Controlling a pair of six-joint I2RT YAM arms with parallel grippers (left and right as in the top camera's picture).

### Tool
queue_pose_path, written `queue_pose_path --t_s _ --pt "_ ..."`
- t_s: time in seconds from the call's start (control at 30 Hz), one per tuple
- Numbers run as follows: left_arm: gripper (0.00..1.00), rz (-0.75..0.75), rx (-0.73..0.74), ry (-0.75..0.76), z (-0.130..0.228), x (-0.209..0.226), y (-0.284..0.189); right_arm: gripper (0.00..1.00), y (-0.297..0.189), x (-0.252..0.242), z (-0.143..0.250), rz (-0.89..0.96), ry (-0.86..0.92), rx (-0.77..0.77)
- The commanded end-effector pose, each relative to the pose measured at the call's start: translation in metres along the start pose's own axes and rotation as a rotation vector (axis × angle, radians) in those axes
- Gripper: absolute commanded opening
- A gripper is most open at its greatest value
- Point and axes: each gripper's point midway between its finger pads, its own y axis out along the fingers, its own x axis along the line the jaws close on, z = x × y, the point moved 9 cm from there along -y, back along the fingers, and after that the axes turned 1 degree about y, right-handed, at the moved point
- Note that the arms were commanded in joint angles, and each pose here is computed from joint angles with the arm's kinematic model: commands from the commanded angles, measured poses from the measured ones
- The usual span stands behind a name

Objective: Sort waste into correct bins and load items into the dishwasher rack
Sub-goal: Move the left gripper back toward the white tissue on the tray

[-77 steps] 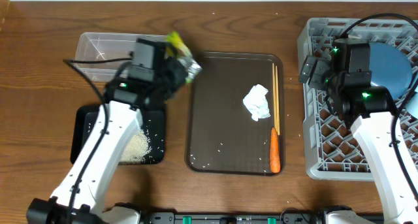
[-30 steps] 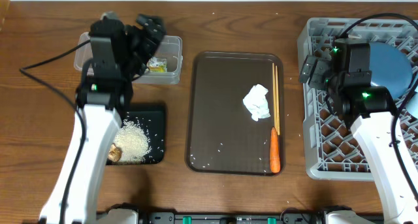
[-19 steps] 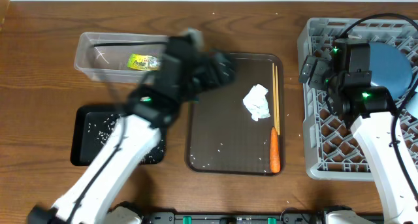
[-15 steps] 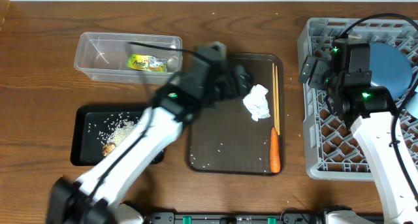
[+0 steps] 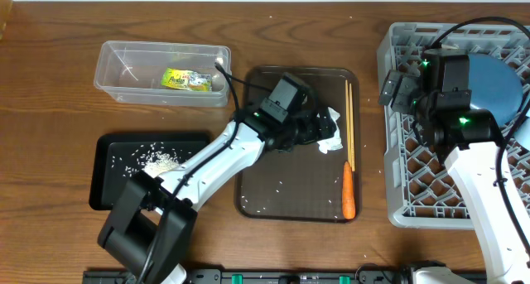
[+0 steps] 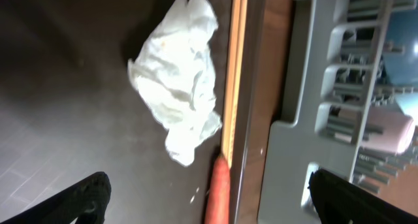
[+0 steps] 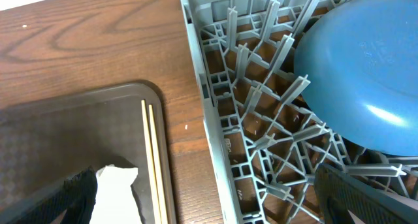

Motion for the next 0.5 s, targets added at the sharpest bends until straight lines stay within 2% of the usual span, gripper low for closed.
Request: queue_pose_path --t_s 0.0,0.17,0.47 --pt "0.98 -0.051 -0.069 -0.029 -0.002 -0.001 0.006 0.99 -0.003 -0.002 -0.002 0.014 0.005 -0.014" --pt "0.98 -0.057 -0.108 -0.007 -0.001 -0.005 0.013 0.99 -0.003 -0.002 -0.002 0.014 0.005 -0.014" --pt "0.98 -0.159 -0.055 -0.126 0.010 0.017 0.046 0.99 -0.003 -0.002 -0.002 0.014 0.004 -0.014"
